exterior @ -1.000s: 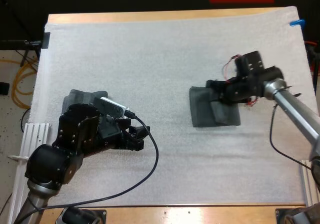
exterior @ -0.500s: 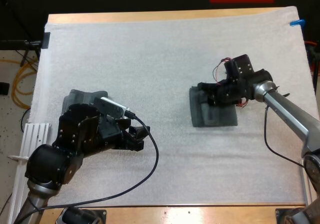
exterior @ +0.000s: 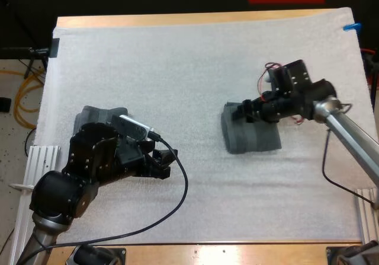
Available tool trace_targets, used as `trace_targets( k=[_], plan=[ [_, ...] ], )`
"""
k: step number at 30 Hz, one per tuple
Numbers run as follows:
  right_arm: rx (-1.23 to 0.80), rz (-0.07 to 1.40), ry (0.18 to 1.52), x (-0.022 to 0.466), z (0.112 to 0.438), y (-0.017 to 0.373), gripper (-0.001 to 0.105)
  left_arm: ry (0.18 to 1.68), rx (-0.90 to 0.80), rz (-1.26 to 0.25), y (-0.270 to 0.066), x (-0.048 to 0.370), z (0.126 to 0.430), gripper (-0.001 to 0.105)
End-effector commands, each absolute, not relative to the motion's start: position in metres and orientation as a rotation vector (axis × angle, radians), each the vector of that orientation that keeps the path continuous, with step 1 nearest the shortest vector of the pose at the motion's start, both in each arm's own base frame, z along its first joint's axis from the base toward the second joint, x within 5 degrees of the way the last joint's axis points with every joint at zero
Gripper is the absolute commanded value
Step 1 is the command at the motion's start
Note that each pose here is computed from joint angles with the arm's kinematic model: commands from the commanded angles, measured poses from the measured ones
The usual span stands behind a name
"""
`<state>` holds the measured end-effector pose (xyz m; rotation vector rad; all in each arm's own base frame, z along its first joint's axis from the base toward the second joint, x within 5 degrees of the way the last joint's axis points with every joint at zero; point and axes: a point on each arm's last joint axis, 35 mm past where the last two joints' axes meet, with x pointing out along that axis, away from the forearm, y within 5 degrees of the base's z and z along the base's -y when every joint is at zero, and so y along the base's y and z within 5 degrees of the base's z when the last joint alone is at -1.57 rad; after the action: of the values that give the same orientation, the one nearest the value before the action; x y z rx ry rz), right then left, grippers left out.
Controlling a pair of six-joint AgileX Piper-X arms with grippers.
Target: Pick towel from pile fold and stack
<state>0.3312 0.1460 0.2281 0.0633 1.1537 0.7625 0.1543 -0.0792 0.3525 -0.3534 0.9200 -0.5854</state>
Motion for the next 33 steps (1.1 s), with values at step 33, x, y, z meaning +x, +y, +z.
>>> trace_targets(
  k=[33],
  plan=[
    [-0.21,0.439,0.718,0.137,0.419,0.055,0.062,0.728,-0.417,-0.537,-0.087,0.179,0.363,0.059]
  ],
)
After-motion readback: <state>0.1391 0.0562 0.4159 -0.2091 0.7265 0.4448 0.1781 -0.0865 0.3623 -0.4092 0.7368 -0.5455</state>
